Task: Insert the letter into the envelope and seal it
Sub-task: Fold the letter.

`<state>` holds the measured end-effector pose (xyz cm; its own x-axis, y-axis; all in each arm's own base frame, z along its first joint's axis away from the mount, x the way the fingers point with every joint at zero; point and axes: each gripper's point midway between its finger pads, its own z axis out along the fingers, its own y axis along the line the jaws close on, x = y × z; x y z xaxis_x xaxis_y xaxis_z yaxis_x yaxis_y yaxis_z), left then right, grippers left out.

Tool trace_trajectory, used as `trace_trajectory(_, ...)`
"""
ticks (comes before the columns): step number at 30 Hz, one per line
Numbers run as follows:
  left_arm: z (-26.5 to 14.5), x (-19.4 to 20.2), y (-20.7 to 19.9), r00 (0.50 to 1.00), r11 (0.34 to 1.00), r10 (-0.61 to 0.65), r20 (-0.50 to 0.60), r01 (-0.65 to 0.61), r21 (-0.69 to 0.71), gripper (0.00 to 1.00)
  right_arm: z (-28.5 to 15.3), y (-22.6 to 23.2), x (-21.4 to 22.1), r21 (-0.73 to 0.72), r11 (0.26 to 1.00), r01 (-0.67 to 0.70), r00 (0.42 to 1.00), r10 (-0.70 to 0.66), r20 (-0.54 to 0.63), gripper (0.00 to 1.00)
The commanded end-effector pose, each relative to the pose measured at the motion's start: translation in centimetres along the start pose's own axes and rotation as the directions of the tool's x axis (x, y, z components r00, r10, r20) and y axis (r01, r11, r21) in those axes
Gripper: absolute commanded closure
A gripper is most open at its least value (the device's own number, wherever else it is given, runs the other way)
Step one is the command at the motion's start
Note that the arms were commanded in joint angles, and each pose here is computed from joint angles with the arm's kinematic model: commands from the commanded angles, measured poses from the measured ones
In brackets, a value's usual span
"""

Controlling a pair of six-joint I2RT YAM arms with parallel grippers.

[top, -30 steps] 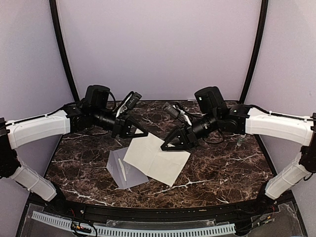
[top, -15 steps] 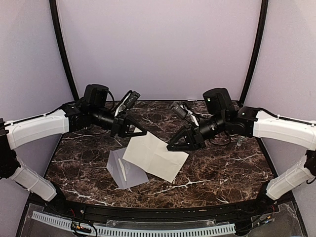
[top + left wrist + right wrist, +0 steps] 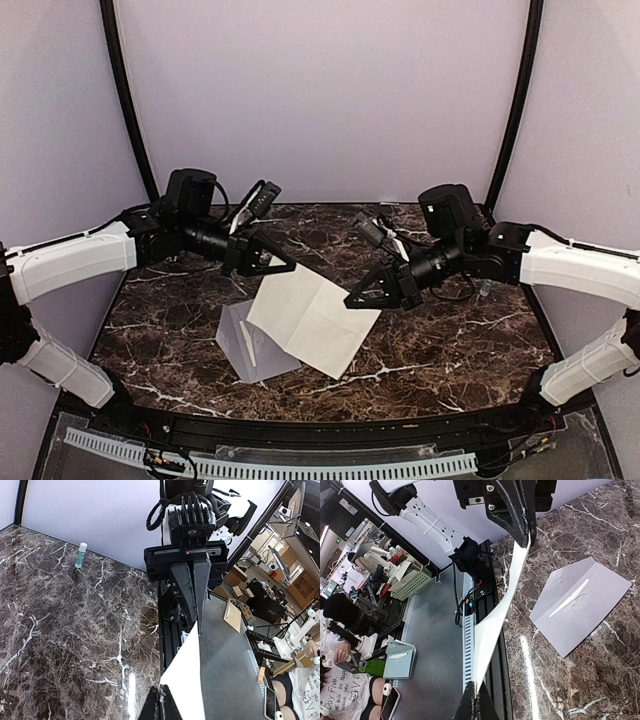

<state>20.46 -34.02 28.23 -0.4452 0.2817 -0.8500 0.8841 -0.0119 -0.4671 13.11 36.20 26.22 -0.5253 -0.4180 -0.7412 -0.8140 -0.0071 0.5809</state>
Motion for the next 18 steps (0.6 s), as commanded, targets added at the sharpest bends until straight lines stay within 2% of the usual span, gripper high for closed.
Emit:
trace_trajectory(1, -1.04, -1.69, -1.63, 0.997, 0.998, 0.065, 0.034, -0.065, 0.009, 1.00, -0.94, 0.87, -0.89, 0.011, 1.000, 0.023, 0.999, -0.023, 0.040, 0.91)
trace_trajectory(2, -1.09, -1.74, -1.79, 0.997, 0.998, 0.066, 0.036, -0.067, 0.013, 1.00, -1.03, 0.84, -0.87, 0.017, 1.000, 0.021, 0.999, -0.022, 0.042, 0.83)
trace_trajectory(5, -1.18, -1.84, -1.92, 0.997, 0.997, 0.072, 0.039, -0.072, 0.012, 1.00, -1.07, 0.69, -0.75, 0.030, 0.999, 0.012, 0.999, -0.013, 0.038, 0.78)
trace_trajectory(7, -1.26, -1.91, -2.04, 0.996, 0.997, 0.076, 0.042, -0.076, 0.011, 1.00, -1.04, 0.49, -0.64, 0.038, 0.999, 0.004, 0.999, -0.006, 0.034, 0.86)
trace_trajectory(9, -1.32, -1.97, -2.12, 0.996, 0.997, 0.078, 0.043, -0.079, 0.010, 1.00, -1.05, 0.35, -0.57, 0.044, 0.999, 0.001, 0.999, -0.003, 0.032, 1.00)
trace_trajectory(18, -1.24, -1.83, -1.95, 0.996, 0.997, 0.074, 0.041, -0.074, 0.008, 1.00, -1.19, 0.41, -0.51, 0.049, 0.999, 0.004, 0.999, -0.006, 0.036, 1.00)
